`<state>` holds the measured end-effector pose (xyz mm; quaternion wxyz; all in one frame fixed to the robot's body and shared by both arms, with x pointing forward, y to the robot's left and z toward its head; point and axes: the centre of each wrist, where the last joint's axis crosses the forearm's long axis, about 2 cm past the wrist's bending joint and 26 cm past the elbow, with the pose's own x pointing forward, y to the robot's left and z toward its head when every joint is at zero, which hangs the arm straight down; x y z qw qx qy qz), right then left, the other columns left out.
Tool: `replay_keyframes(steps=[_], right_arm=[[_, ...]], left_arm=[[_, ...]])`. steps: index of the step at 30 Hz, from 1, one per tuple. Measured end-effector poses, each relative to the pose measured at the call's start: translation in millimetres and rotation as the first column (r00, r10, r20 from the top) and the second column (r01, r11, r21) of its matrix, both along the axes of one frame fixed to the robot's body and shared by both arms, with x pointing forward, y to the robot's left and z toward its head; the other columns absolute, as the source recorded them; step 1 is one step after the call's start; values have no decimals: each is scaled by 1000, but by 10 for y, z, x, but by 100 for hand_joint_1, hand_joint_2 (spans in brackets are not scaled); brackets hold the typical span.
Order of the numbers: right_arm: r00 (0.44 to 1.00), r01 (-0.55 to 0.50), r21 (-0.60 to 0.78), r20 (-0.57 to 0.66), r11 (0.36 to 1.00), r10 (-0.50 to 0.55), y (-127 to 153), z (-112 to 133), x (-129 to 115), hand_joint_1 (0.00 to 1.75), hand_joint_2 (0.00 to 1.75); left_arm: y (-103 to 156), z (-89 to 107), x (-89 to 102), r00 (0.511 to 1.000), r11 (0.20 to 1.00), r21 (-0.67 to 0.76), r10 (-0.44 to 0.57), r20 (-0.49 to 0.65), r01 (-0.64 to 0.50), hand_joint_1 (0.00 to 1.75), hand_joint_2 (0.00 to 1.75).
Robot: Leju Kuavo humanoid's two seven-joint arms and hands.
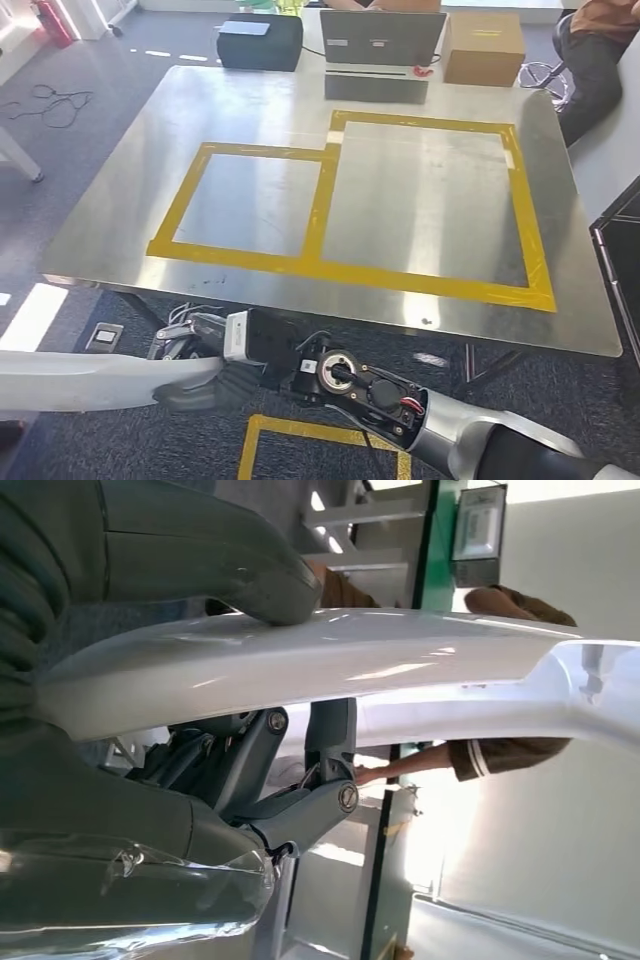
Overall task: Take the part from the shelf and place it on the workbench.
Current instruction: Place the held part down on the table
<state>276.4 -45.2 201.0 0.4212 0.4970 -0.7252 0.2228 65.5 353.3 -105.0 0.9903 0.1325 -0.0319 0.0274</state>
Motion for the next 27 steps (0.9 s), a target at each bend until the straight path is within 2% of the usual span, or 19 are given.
replay_keyframes(steps=[3, 8, 11, 16, 27], right_arm=[[998, 61, -49, 20, 997, -60, -39, -8, 34, 175, 175], [973, 223, -138, 85, 965, -212, -183, 32, 179, 175, 175], [959, 277, -169, 105, 946, -262, -282, 32, 240, 175, 175], [914, 404, -242, 133, 882, -382, -554, -26, 344, 175, 175], [838, 544, -272, 138, 794, -528, -1114, -34, 494, 175, 175]], left_arm=[[-2, -1, -5, 1000, 1000, -1, 3, -1, -3, 0, 175], [21, 4, 10, 1000, 1000, 1, 12, 3, -12, 0, 175], [21, 1, -10, 1000, 1000, 1, 14, 1, -14, 0, 175], [25, 2, -7, 1000, 1000, -2, 21, 3, -21, 0, 175], [33, -4, -47, 999, 999, -7, 48, -1, -48, 0, 175]])
